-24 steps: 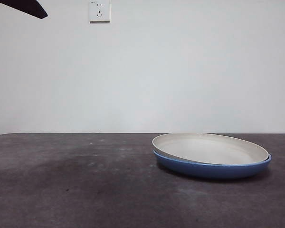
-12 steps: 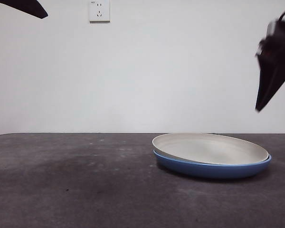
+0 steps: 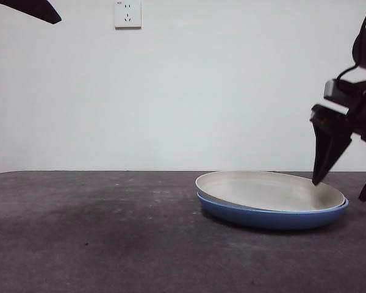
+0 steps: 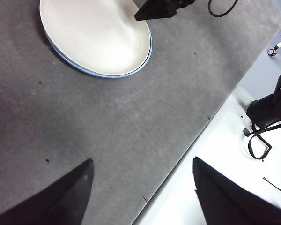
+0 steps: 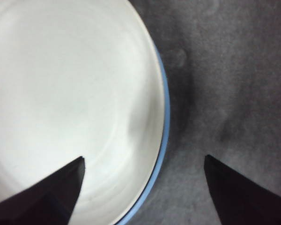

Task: Pick up the white plate, put it on the blue plate, put it on desk

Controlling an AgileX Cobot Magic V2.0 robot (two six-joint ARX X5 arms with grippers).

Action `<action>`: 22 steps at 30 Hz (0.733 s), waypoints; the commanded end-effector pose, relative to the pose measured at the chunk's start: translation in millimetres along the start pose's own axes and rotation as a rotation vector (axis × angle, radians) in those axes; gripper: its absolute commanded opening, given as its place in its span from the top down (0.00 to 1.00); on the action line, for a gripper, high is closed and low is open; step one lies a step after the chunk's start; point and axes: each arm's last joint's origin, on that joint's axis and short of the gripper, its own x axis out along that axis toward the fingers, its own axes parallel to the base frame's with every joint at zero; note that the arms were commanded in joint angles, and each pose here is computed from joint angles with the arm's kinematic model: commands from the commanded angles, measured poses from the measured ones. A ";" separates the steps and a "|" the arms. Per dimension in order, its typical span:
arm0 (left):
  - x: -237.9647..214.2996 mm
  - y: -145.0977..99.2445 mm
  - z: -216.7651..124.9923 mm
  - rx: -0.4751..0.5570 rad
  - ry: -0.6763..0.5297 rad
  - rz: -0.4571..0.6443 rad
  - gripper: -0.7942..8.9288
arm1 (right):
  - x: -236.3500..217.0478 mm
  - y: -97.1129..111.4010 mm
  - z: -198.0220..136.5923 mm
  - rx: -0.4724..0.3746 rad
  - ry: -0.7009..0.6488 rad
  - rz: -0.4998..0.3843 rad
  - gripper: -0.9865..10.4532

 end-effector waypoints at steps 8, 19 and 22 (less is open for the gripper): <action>-0.1 -1.6 2.6 0.014 -0.006 -0.009 0.57 | 17.7 -2.7 5.2 -0.001 -0.008 0.005 0.73; -0.1 -1.6 2.3 0.004 -0.003 -0.009 0.57 | 27.7 -6.6 3.7 0.013 0.019 0.000 0.87; -0.1 -1.6 2.3 0.005 -0.003 -0.009 0.57 | 27.7 -6.6 4.4 0.018 0.013 0.001 0.91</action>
